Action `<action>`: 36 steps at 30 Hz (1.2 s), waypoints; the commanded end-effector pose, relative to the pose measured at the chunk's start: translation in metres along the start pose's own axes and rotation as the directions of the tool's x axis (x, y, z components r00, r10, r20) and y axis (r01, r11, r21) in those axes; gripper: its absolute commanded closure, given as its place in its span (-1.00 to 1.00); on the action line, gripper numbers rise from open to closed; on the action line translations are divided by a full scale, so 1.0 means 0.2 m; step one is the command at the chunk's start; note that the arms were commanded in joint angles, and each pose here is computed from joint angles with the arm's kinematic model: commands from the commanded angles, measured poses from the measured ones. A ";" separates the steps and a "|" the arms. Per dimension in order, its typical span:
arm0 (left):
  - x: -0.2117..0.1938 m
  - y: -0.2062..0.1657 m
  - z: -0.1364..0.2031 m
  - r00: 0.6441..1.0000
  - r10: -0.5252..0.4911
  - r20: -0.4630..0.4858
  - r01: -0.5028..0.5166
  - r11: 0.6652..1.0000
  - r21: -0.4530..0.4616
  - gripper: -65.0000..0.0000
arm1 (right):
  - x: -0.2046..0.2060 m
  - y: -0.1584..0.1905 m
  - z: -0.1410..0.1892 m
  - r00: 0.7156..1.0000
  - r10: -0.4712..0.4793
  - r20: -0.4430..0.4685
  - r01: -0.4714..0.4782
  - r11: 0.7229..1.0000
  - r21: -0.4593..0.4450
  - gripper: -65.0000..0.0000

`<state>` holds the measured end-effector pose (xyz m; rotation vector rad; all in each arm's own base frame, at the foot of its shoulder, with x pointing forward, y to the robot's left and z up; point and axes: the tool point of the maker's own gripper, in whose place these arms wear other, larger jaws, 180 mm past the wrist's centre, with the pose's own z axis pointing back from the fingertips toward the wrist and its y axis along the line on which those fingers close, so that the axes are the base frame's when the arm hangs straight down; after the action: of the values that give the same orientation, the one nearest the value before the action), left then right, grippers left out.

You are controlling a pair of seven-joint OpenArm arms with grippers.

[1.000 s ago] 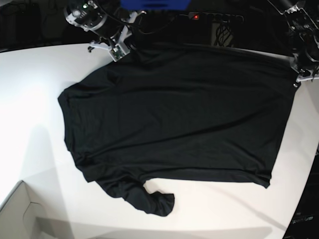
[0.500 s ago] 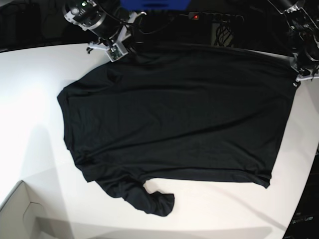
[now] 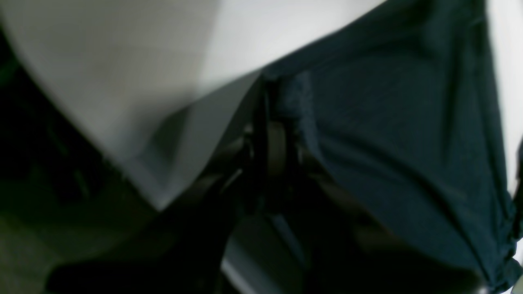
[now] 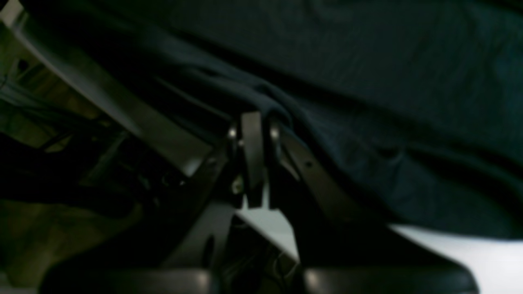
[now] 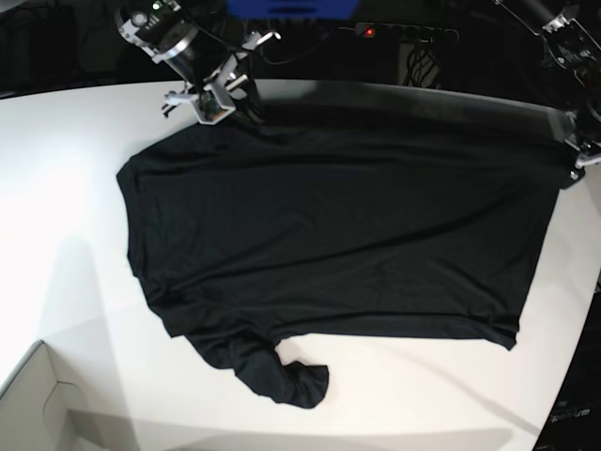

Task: Layout the t-shirt on the table in an organized manner, then fold the t-shirt properly
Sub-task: 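Pull the shirt edges apart with both grippers to flatten the body, then lift the shirt edge with the right gripper and pull it outward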

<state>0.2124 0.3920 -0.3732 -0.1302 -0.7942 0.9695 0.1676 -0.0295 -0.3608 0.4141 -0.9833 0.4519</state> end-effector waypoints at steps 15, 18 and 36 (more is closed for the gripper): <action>0.23 -0.31 -0.09 0.992 0.073 0.103 -0.058 0.988 -0.142 1.00 | 0.23 -0.21 -0.21 0.995 0.101 0.022 -0.100 0.994 -0.034 1.00; 0.26 -0.36 -0.13 0.990 0.100 0.104 -0.082 0.982 -0.169 1.00 | 0.24 -0.24 -0.26 0.995 0.103 0.016 -0.102 0.994 -0.033 1.00; 0.31 -0.50 -0.33 0.983 0.162 0.091 -0.140 0.967 -0.213 1.00 | 0.35 -0.39 -0.49 0.994 0.104 0.039 -0.103 0.994 -0.028 1.00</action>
<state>0.3339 0.3828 -0.3676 -0.3372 -0.9150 1.0524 0.3041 -0.0328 -0.3713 0.3387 -1.0028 0.5290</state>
